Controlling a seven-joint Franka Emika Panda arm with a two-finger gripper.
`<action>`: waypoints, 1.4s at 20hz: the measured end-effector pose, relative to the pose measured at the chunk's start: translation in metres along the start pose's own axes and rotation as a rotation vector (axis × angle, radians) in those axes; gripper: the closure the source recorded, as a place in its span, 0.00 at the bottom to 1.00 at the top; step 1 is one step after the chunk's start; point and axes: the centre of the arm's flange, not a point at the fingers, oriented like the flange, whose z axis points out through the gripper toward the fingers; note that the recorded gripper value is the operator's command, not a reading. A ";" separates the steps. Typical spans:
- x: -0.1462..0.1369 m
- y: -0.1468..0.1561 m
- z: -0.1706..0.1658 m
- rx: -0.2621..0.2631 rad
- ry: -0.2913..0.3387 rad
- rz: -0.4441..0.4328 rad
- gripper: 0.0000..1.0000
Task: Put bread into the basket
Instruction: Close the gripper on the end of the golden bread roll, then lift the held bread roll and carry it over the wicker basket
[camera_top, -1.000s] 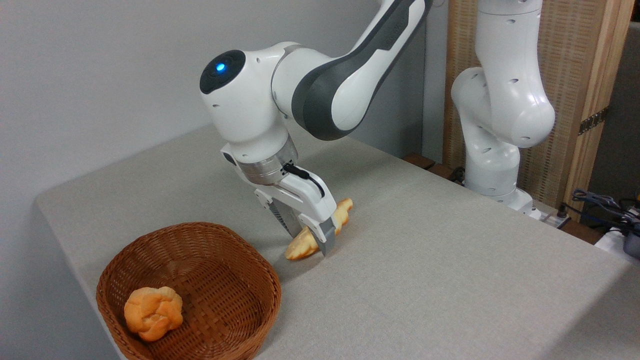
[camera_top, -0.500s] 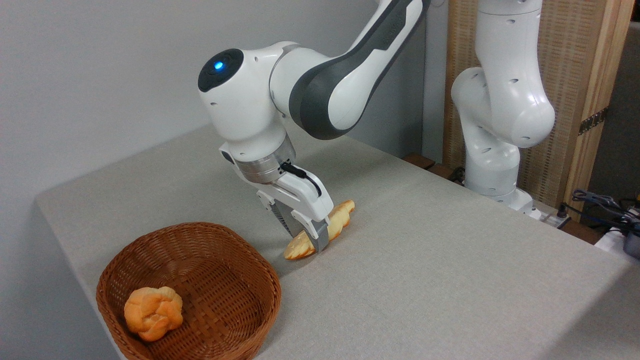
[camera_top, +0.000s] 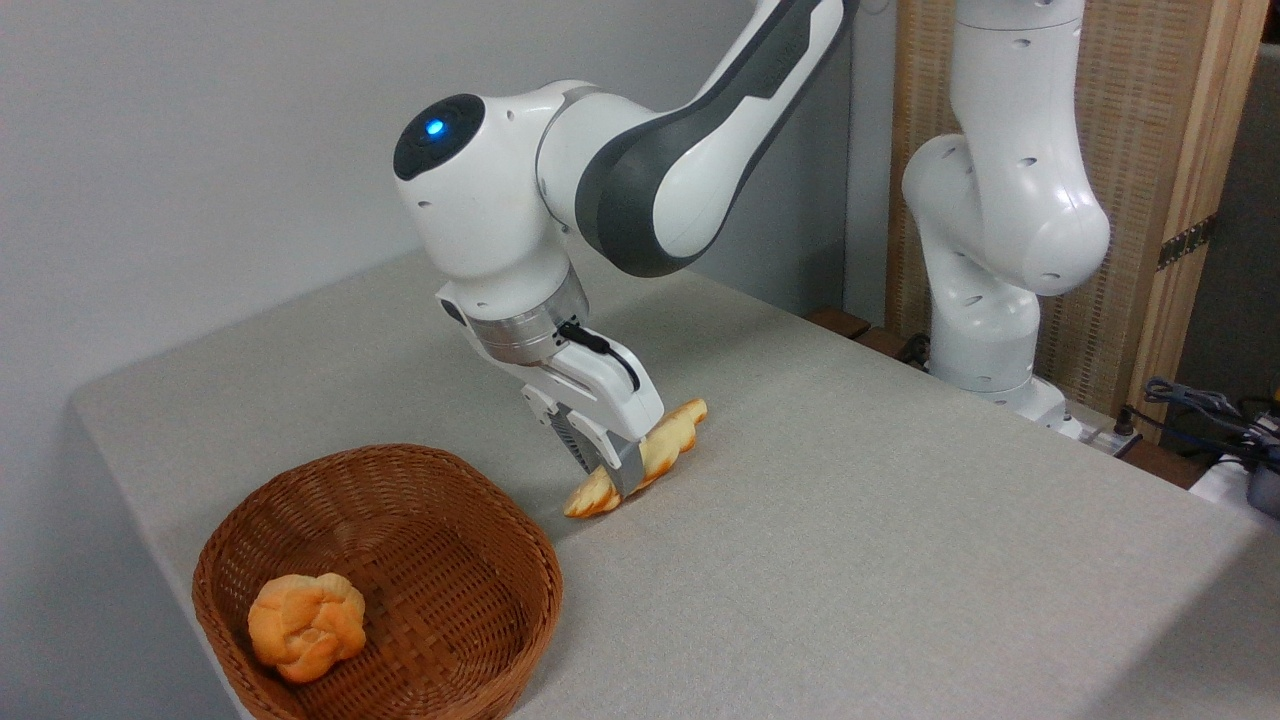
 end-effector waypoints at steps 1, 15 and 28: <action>0.000 0.000 0.000 0.000 0.000 0.000 0.86; 0.008 -0.009 -0.081 0.088 0.141 -0.003 0.85; 0.003 -0.041 -0.157 0.119 0.423 -0.093 0.73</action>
